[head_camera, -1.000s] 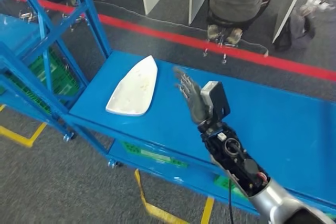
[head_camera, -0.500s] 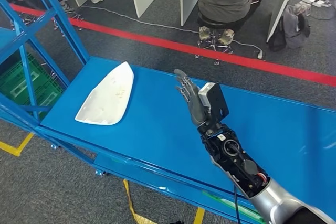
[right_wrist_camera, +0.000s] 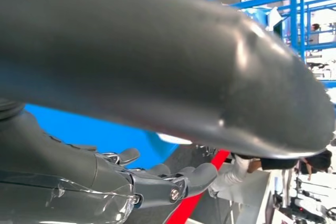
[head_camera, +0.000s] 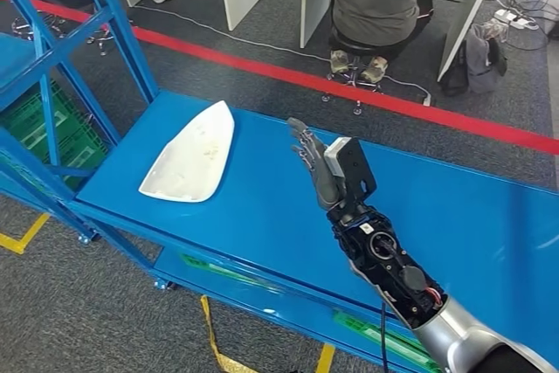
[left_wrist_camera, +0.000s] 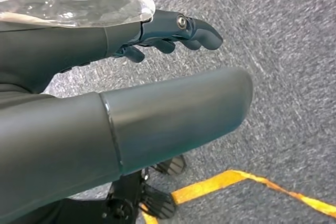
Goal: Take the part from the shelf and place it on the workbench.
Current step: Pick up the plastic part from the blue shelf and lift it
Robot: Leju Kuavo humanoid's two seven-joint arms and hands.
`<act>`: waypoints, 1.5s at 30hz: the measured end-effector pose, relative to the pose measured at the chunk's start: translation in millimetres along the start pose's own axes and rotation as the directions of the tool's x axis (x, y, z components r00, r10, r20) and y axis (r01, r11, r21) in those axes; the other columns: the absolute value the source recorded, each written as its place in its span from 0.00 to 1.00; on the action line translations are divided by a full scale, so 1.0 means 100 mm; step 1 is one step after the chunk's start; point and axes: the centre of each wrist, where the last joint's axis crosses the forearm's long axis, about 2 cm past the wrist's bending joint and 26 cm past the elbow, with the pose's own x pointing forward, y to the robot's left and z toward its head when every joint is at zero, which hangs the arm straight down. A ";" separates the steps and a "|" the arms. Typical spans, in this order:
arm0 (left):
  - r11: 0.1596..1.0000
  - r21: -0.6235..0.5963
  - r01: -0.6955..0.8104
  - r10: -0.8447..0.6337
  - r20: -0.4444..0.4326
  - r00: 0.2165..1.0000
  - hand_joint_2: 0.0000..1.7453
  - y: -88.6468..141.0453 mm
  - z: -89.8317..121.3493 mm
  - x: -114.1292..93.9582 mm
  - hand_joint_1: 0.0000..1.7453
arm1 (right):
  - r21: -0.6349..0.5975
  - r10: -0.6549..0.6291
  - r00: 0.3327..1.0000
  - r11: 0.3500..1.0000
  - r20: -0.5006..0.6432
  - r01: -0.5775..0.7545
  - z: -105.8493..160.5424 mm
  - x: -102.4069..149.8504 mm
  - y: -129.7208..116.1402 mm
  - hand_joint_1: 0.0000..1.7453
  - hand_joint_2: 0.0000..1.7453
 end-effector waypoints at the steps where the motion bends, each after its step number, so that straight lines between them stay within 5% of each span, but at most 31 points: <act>1: 1.000 -0.001 0.000 0.000 -0.001 1.000 0.00 -0.01 0.00 -0.01 0.00 | 0.000 0.001 1.000 1.000 0.000 -0.001 0.00 0.00 0.00 0.00 0.00; 45: 1.000 0.009 0.021 -0.021 -0.005 1.000 0.00 -0.09 0.04 -0.04 0.00 | 0.067 0.019 1.000 0.998 0.017 -0.020 -0.13 -0.03 0.06 0.00 0.00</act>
